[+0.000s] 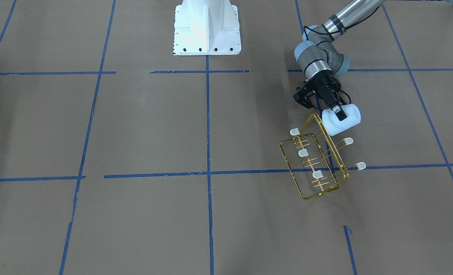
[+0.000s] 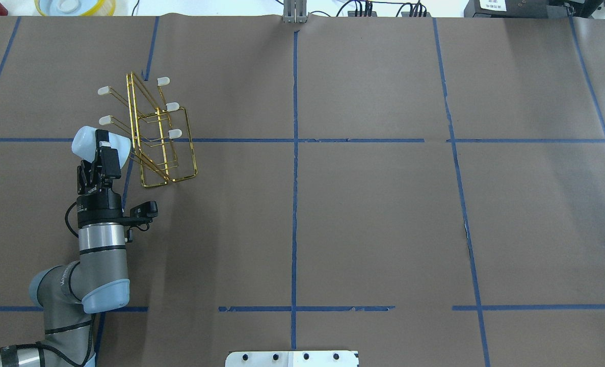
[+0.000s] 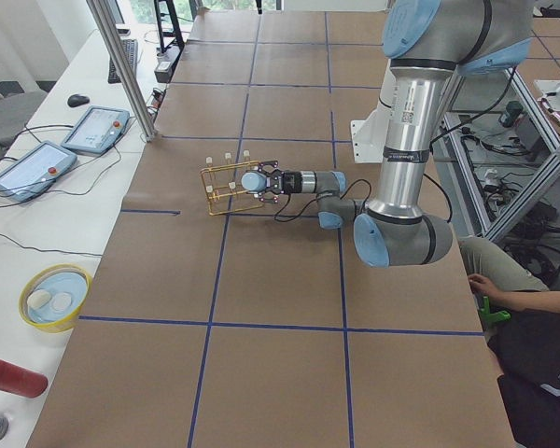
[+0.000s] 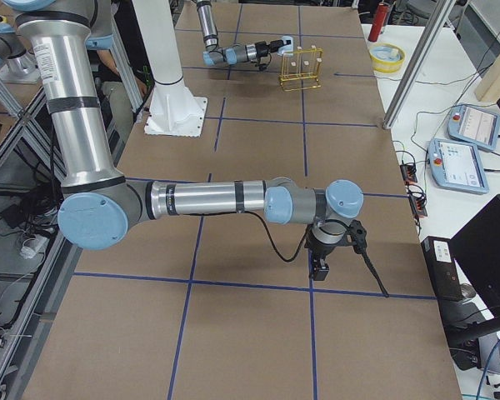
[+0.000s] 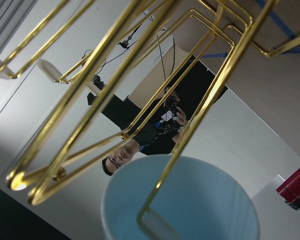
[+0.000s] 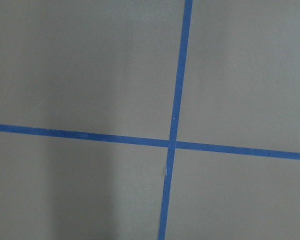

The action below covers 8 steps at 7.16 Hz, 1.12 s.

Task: Hang cup on cup holder
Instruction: 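Carry the tilted cup with the left gripper toward the gold rack's peg, then slide the cup onto the rack peg and open the left gripper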

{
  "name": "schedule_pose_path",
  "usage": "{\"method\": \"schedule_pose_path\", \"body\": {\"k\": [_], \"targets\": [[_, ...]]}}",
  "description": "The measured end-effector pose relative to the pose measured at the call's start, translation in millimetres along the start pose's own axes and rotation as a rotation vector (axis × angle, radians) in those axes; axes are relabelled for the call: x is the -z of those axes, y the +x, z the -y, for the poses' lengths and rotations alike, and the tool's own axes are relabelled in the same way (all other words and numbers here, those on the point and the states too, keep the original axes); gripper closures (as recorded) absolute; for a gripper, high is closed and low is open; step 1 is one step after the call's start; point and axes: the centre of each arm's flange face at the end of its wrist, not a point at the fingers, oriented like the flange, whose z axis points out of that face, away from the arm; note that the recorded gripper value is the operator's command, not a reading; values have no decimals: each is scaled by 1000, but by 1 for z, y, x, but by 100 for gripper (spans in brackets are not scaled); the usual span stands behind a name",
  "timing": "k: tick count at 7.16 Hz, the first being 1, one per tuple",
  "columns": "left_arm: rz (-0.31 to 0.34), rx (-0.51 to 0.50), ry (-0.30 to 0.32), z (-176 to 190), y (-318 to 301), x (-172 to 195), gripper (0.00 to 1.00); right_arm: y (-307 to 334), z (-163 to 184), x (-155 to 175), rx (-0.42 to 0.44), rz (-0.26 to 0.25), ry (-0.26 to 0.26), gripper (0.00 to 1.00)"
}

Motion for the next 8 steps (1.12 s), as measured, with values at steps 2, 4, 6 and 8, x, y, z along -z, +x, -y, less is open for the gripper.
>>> {"method": "schedule_pose_path", "body": {"k": [2, 4, 6, 8], "targets": [[0, 1, 3, 2, -1, 2, 0, 0, 0, 0, 0, 0, 0, 0], [0, 4, 4, 2, -2, 2, 0, 0, 0, 0, 0, 0, 0, 0], [0, 21, 6, -3, -5, 2, 0, 0, 0, 0, 0, 0, 0, 0], [0, 64, 6, -30, -3, 2, 0, 0, 0, 0, 0, 0, 0, 0]]}}
